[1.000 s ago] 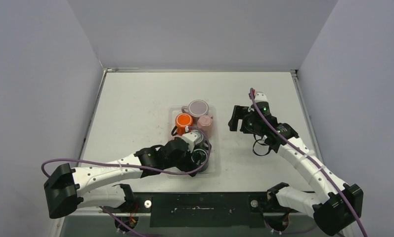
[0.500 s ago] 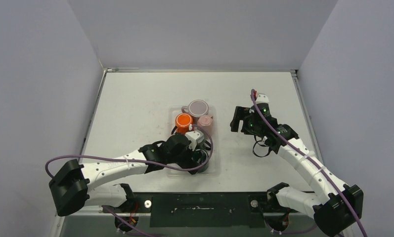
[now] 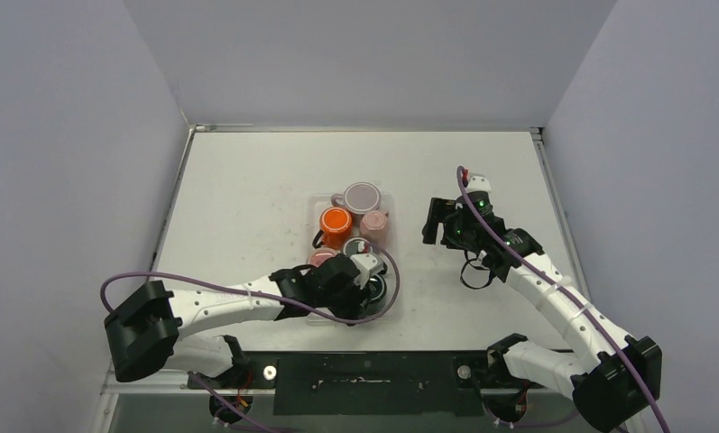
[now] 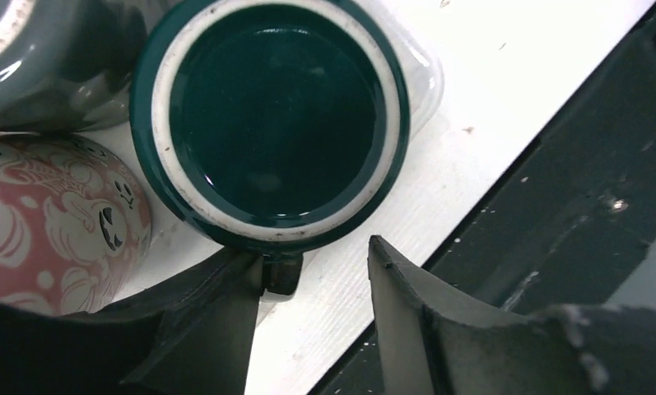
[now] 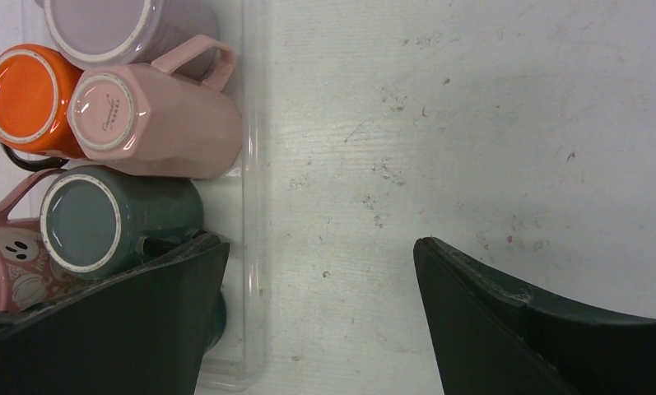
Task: Turn the mug right side up
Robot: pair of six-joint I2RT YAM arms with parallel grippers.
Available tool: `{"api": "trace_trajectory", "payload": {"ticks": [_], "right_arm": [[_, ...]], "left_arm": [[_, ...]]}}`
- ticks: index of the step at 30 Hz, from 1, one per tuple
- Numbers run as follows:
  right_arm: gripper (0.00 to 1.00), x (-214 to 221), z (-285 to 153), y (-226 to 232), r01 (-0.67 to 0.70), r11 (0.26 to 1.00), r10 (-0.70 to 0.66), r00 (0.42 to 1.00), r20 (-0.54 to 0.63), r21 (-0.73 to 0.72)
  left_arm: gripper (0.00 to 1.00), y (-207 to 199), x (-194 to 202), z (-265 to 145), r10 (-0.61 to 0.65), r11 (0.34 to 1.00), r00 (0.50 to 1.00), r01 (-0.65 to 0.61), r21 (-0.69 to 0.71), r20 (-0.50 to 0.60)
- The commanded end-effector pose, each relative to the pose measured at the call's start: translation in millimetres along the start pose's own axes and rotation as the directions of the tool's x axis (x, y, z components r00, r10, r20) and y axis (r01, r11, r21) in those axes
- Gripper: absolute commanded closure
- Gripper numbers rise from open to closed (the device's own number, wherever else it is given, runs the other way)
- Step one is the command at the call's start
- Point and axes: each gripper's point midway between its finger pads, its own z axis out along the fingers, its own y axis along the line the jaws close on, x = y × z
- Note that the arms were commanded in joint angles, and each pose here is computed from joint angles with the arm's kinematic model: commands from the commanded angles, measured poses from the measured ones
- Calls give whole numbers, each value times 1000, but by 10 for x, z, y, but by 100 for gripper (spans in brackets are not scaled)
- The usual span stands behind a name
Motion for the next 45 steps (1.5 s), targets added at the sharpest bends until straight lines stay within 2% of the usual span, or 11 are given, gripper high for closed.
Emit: {"api": "trace_trajectory", "payload": {"ticks": [1, 10, 13, 15, 18, 25, 28, 31, 38, 43, 45], "right_arm": [[13, -28, -2, -46, -2, 1000, 1, 1000, 24, 28], [15, -57, 3, -127, -9, 997, 6, 999, 39, 74], [15, -75, 3, -131, -9, 997, 5, 999, 44, 80], [15, -86, 0, -139, -10, 996, 6, 999, 49, 85], [15, -96, -5, -160, -17, 995, 12, 998, 56, 96], [13, -206, -117, -203, -62, 992, 48, 991, 124, 109], [12, -300, -215, -176, -85, 992, 69, 984, 166, 88], [11, -473, -368, -141, -117, 991, 101, 970, 222, 62], [7, -1111, -833, 97, -199, 977, 212, 901, 379, -74], [0, -1531, -1218, 414, -187, 946, 297, 832, 469, -266], [9, -1617, -1329, 598, -137, 922, 310, 822, 478, -363]], "left_arm": [[57, 33, -157, 52, 14, 998, 999, -12, -54, 41], [74, 83, -284, 36, 7, 995, 996, 2, -96, 87], [87, 61, -284, 21, 14, 997, 996, -7, -83, 85], [100, 36, -294, 12, 37, 997, 996, -32, -68, 84], [100, -90, -372, -32, 90, 996, 990, -90, 1, 108], [100, -356, -684, -245, 105, 986, 972, -130, 108, 208], [100, -402, -859, -398, 113, 983, 959, -147, 112, 261], [100, -380, -1190, -721, 136, 983, 928, -171, 72, 348], [100, -103, -1945, -1258, -14, 991, 856, -57, 120, 517], [100, 125, -2493, -1579, -191, 978, 752, 92, 187, 631], [100, 216, -2730, -1777, -266, 961, 680, 135, 240, 683]]}}
